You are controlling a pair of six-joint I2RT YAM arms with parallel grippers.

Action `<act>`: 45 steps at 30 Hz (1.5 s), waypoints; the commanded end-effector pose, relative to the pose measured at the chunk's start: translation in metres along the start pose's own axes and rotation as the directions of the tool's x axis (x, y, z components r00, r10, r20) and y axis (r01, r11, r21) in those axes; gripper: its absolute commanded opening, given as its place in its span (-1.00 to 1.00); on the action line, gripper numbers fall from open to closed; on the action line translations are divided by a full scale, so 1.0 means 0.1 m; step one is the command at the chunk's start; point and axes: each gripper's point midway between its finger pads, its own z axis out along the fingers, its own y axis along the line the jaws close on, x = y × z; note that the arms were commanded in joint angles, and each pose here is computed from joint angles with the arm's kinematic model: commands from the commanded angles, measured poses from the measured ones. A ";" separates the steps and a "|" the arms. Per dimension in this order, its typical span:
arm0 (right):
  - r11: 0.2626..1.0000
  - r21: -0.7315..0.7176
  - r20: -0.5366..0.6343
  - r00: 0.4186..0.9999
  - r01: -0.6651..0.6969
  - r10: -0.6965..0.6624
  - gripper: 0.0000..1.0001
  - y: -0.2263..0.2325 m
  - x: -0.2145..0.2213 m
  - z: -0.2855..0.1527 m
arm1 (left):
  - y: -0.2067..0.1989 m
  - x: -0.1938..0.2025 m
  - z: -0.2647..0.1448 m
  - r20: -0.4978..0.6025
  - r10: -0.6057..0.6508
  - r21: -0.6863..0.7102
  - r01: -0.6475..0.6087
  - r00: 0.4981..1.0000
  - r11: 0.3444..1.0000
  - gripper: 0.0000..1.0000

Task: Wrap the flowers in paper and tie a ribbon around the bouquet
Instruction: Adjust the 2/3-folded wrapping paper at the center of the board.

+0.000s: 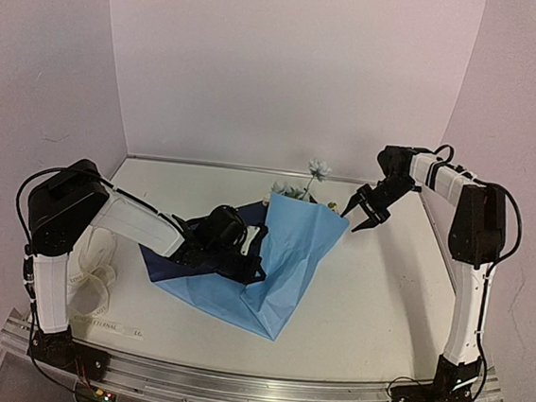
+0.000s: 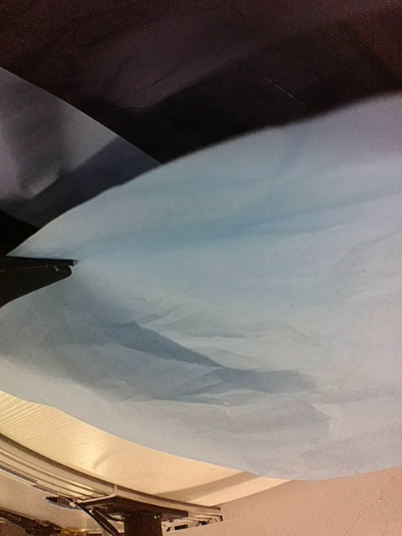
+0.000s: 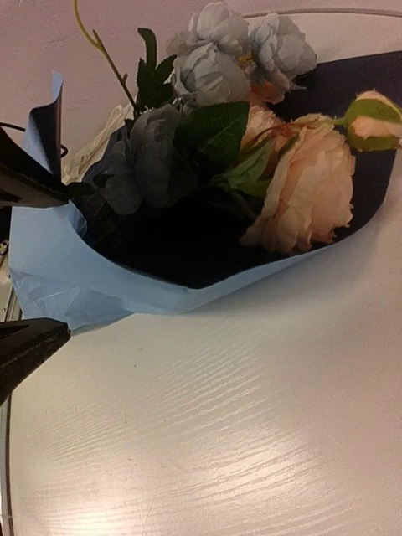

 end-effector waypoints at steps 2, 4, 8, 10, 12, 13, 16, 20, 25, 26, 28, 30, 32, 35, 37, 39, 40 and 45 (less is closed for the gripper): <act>0.998 0.060 0.016 0.999 -0.037 0.036 0.00 -0.03 -0.06 -0.03 | -0.10 -0.21 -0.12 0.061 0.030 0.013 -0.031 0.998 0.999 -1.00; 0.997 0.071 0.028 0.999 -0.042 0.040 0.02 -0.05 -0.09 -0.03 | -0.10 -0.22 -0.12 0.061 0.030 0.014 -0.031 0.998 0.999 -1.00; 0.994 0.086 0.060 0.997 -0.062 0.057 0.10 -0.07 -0.18 -0.01 | -0.11 -0.21 -0.13 0.060 0.033 0.018 -0.034 0.998 0.999 -1.00; 0.994 0.079 0.070 0.995 -0.073 0.067 0.13 -0.04 -0.23 0.00 | -0.12 -0.21 -0.13 0.060 0.035 0.019 -0.036 0.998 0.999 -1.00; 0.994 0.067 0.083 0.993 -0.090 0.085 0.14 0.02 -0.29 0.00 | -0.12 -0.21 -0.13 0.059 0.035 0.019 -0.036 0.998 0.999 -1.00; 0.993 0.067 0.090 0.992 -0.099 0.093 0.14 0.02 -0.31 0.00 | -0.12 -0.22 -0.13 0.061 0.035 0.020 -0.036 0.998 0.999 -1.00; 0.990 0.071 0.107 0.988 -0.123 0.115 0.14 0.01 -0.36 0.01 | -0.12 -0.22 -0.12 0.058 0.035 0.022 -0.036 0.998 0.999 -1.00; 0.984 0.086 0.097 0.984 -0.154 0.146 0.08 -0.05 -0.35 0.06 | -0.12 -0.22 -0.11 0.057 0.036 0.023 -0.037 0.998 0.999 -1.00; 0.981 0.091 0.057 0.984 -0.173 0.168 -0.16 -0.10 -0.28 0.13 | -0.11 -0.22 -0.11 0.059 0.038 0.017 -0.039 0.998 0.999 -1.00; 0.980 0.095 0.050 0.984 -0.177 0.173 -0.19 -0.12 -0.27 0.14 | -0.11 -0.22 -0.11 0.060 0.038 0.016 -0.039 0.998 0.999 -1.00; 0.978 0.099 0.038 0.983 -0.182 0.179 -0.26 -0.14 -0.25 0.16 | -0.11 -0.22 -0.11 0.059 0.039 0.015 -0.040 0.997 0.999 -1.00; 0.977 0.103 0.027 0.982 -0.187 0.185 -0.29 -0.15 -0.24 0.19 | -0.11 -0.23 -0.11 0.061 0.039 0.016 -0.040 0.997 0.999 -1.00; 0.976 0.109 0.022 0.982 -0.189 0.188 -0.30 -0.17 -0.23 0.20 | -0.12 -0.23 -0.11 0.062 0.040 0.018 -0.041 0.997 0.999 -1.00; 0.975 0.109 0.019 0.981 -0.191 0.191 -0.34 -0.17 -0.24 0.22 | -0.13 -0.24 -0.12 0.063 0.042 0.020 -0.044 0.997 0.999 -1.00; 0.975 0.107 0.015 0.981 -0.194 0.194 -0.39 -0.15 -0.25 0.23 | -0.12 -0.23 -0.12 0.061 0.045 0.020 -0.046 0.997 0.999 -1.00; 0.974 0.109 0.014 0.980 -0.198 0.197 -0.43 -0.15 -0.26 0.24 | -0.12 -0.22 -0.12 0.059 0.048 0.018 -0.049 0.997 0.999 -1.00; 0.974 0.111 0.013 0.980 -0.199 0.198 -0.45 -0.16 -0.26 0.25 | -0.12 -0.22 -0.13 0.060 0.049 0.015 -0.050 0.997 0.999 -1.00; 0.974 0.110 0.008 0.980 -0.200 0.200 -0.64 -0.13 -0.28 0.26 | -0.10 -0.22 -0.16 0.068 0.057 0.007 -0.057 0.996 0.998 -1.00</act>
